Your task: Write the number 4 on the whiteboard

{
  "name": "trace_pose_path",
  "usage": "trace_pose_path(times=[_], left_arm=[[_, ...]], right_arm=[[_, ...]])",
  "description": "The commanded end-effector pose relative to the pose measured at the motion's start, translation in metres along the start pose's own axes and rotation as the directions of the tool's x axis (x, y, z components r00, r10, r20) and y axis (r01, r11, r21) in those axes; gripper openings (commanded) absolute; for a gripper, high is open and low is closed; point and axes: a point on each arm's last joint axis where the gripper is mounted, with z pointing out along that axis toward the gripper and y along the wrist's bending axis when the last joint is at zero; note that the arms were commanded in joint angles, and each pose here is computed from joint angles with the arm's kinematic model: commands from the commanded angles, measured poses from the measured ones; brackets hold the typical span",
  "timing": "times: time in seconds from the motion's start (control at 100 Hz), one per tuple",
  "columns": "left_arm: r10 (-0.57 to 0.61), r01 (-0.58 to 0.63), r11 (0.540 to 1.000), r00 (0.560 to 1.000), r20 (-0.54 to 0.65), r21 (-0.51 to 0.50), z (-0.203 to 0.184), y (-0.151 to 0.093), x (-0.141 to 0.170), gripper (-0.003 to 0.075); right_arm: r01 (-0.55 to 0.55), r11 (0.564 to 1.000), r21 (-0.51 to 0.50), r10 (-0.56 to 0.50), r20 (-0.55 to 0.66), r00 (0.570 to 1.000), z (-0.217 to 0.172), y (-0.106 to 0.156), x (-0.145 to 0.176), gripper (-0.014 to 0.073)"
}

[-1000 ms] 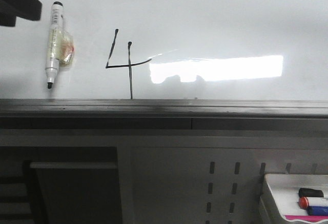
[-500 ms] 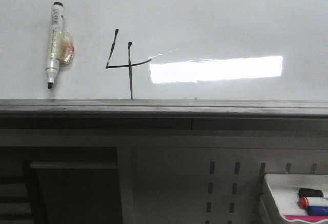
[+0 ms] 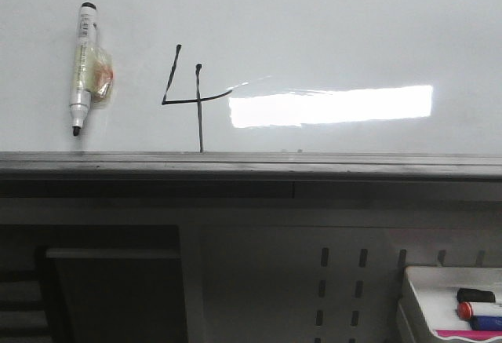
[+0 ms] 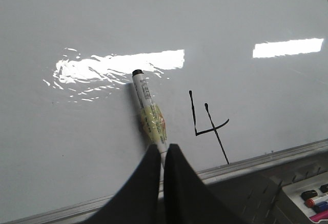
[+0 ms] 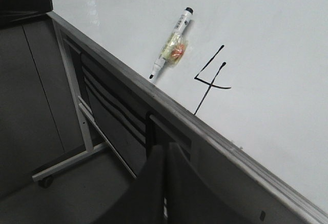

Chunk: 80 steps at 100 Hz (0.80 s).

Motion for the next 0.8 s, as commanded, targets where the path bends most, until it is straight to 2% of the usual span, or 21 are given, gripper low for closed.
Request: trace_pose_path(times=[0.0,0.68,0.79], left_arm=[[-0.006,0.005,1.0,0.996,0.092,0.013,-0.0007,-0.0019,-0.0152,-0.002],[-0.003,0.002,1.0,0.995,0.1,0.013,-0.0024,-0.0019,-0.0152,-0.002],[0.009,-0.007,1.0,0.994,0.112,-0.016,-0.0087,0.0007,-0.0114,-0.002]], right_arm=[[0.017,1.0,0.011,-0.018,0.111,0.994,-0.0016,-0.0014,-0.0166,-0.0064],[0.017,1.0,0.011,-0.018,0.111,0.994,-0.0016,-0.0014,-0.0166,-0.0065],[0.017,1.0,0.011,-0.018,0.111,0.994,-0.0016,-0.0014,-0.0166,-0.0064]])
